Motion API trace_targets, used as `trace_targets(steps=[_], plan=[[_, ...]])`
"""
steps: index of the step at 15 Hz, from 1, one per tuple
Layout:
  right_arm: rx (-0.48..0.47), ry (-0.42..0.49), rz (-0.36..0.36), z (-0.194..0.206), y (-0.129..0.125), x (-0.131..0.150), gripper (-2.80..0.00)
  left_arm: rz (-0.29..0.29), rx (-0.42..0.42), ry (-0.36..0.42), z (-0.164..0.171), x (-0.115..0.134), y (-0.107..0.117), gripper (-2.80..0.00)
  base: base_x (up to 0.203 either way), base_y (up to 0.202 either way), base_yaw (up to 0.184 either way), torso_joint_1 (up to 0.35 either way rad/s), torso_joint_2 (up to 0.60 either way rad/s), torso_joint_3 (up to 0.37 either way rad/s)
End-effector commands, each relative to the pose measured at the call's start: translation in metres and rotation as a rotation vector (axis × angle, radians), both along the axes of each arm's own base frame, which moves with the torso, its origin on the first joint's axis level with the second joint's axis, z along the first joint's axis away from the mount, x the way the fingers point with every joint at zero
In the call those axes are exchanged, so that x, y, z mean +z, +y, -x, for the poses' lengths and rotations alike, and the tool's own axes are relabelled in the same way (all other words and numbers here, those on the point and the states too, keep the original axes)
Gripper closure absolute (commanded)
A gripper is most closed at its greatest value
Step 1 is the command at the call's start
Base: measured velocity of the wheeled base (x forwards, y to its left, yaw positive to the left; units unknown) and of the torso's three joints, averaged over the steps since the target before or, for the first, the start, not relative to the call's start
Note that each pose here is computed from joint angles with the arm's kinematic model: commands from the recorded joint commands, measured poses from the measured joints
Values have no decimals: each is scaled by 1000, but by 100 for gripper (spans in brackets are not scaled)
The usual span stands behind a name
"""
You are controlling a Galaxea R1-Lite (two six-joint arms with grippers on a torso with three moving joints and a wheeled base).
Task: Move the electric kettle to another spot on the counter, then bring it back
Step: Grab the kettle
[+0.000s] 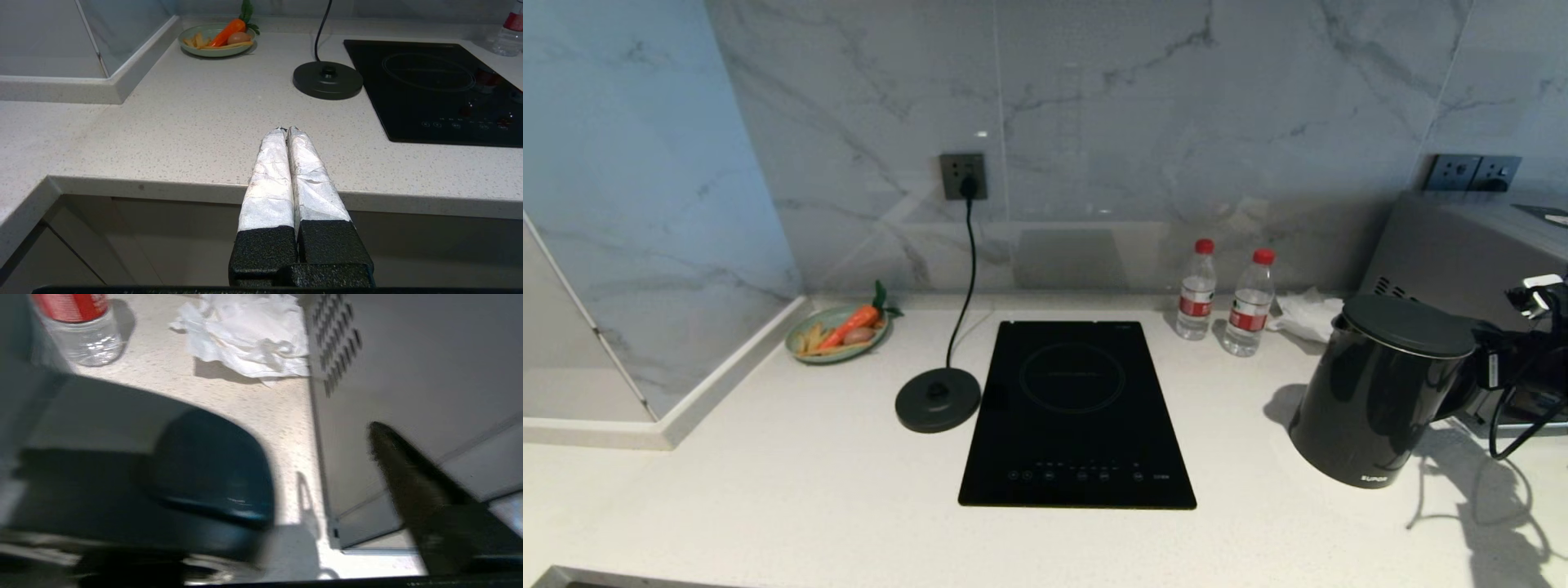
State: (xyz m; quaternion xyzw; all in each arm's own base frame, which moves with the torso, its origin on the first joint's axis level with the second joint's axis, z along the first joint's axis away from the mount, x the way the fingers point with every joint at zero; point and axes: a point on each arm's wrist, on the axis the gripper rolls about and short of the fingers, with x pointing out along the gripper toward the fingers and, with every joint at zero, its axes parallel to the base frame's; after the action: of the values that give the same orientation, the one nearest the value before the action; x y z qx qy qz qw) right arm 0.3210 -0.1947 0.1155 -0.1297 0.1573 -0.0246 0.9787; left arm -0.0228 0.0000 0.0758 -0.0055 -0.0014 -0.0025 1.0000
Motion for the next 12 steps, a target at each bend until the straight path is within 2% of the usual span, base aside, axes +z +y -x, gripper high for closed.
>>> trace_targets(steps=[1,12], plan=[[13,-3,4,-2,3,0,0,1,0,3,0,-1,0,0,0,0,0,0,0,0],[51,-35,22,0,22,-8,0,0,0,3,0,-1,0,0,0,0,0,0,0,0]])
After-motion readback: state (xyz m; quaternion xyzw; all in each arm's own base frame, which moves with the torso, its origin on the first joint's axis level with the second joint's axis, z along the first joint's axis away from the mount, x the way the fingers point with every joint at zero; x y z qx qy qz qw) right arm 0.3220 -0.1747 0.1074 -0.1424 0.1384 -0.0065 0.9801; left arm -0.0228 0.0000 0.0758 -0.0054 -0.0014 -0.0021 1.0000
